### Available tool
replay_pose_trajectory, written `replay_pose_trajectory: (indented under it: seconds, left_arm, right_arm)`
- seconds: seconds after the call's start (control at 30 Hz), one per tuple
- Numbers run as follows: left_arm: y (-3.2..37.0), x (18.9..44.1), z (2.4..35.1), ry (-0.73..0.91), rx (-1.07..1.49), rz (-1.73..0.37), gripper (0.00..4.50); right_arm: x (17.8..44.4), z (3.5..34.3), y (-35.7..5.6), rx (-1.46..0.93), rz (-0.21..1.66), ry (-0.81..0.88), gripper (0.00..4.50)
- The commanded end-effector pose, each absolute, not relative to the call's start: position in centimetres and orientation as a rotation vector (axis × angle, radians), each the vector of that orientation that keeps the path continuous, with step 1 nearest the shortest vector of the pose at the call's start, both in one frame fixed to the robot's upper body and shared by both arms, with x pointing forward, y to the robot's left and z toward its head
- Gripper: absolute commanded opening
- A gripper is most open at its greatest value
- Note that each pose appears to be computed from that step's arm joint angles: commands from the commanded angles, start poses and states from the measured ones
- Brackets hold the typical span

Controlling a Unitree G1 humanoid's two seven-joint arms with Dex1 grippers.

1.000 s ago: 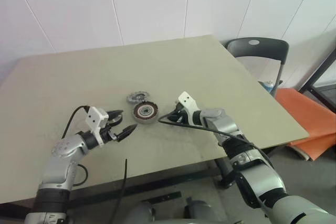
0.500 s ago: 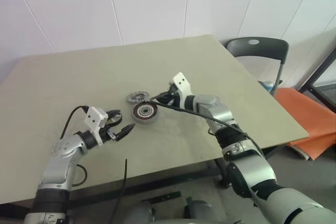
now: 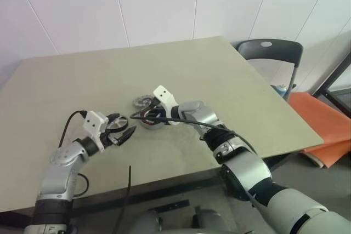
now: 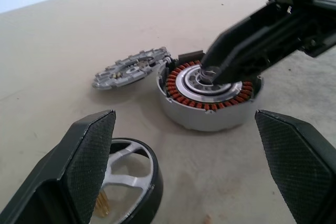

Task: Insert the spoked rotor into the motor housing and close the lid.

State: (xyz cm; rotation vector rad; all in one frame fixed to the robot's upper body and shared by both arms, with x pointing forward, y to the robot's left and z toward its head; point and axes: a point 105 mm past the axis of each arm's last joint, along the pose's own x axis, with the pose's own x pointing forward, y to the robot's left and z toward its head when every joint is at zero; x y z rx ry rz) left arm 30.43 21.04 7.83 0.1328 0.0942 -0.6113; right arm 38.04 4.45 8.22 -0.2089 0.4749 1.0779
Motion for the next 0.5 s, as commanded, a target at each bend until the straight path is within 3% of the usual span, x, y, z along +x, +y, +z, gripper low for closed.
replay_pose_trajectory:
  seconds: [0.03, 0.5]
  left_arm:
    - [21.2, 30.3, 9.4, 0.042, 0.148, -0.604, 4.5]
    - [20.8, 30.1, 9.4, 0.043, 0.137, -0.604, 4.5]
  right_arm:
    - [38.8, 9.9, 5.1, -0.253, 1.073, 0.402, 0.7]
    - [39.2, 8.8, 5.5, -0.275, 1.006, 0.378, 0.7]
